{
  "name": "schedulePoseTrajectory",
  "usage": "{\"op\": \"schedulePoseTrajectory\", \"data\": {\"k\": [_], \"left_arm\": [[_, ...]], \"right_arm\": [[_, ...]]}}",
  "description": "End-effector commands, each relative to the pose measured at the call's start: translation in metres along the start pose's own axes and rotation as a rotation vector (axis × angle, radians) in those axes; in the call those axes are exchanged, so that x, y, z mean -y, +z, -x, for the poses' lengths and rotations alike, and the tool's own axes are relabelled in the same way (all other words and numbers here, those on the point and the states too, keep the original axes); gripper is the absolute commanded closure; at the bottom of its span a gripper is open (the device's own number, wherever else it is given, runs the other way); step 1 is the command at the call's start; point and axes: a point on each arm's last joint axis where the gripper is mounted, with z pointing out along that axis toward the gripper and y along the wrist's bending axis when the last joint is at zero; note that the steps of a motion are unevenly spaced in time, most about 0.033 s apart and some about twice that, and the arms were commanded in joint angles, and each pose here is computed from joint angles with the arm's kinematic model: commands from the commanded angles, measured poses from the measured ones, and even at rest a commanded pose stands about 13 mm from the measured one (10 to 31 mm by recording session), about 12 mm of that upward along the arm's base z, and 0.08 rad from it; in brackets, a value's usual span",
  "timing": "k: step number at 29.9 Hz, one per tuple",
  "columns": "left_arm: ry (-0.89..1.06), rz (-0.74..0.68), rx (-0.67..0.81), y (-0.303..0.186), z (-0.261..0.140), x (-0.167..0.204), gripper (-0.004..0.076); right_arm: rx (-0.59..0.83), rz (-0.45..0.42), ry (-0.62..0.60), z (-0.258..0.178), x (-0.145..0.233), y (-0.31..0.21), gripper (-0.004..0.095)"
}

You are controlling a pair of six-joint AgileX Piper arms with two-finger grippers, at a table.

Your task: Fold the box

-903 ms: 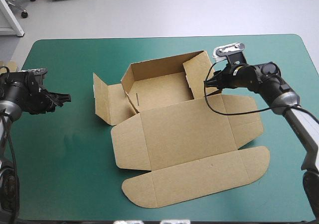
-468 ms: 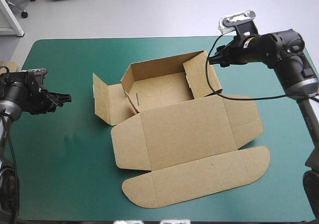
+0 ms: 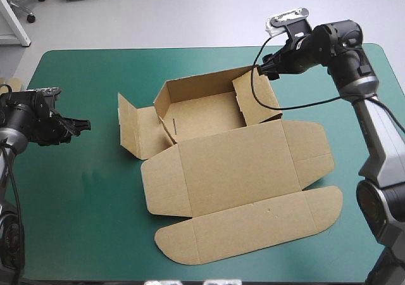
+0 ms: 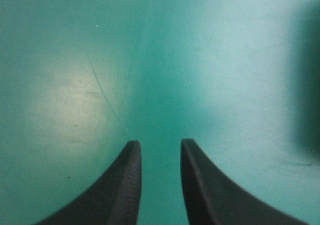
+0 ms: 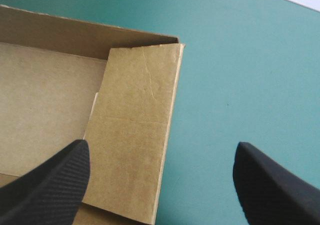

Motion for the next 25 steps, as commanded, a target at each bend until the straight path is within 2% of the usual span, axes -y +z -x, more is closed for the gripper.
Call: {"op": "schedulePoseTrajectory", "data": {"k": [1, 8, 16, 19, 25], "left_arm": [[-0.003, -0.003, 0.083, -0.02, 0.005, -0.001, 0.0526], [-0.003, -0.002, 0.079, -0.02, 0.005, -0.001, 0.0526], [0.004, -0.008, 0.078, -0.02, 0.005, 0.0, 0.0526], [0.004, -0.015, 0.078, -0.02, 0.005, 0.001, 0.0526], [0.001, -0.018, 0.078, -0.02, 0.005, 0.001, 0.0526]], "right_arm": [[0.052, -0.018, -0.005, 0.008, 0.004, 0.002, 0.0175], [-0.069, 0.021, 0.042, -0.003, 0.003, 0.063, 0.0181], [-0.102, 0.04, 0.058, -0.002, 0.004, 0.107, 0.0191], [-0.116, 0.051, 0.065, -0.004, 0.003, 0.118, 0.0254], [-0.147, 0.05, 0.058, -0.01, 0.004, 0.134, 0.0502]]}}
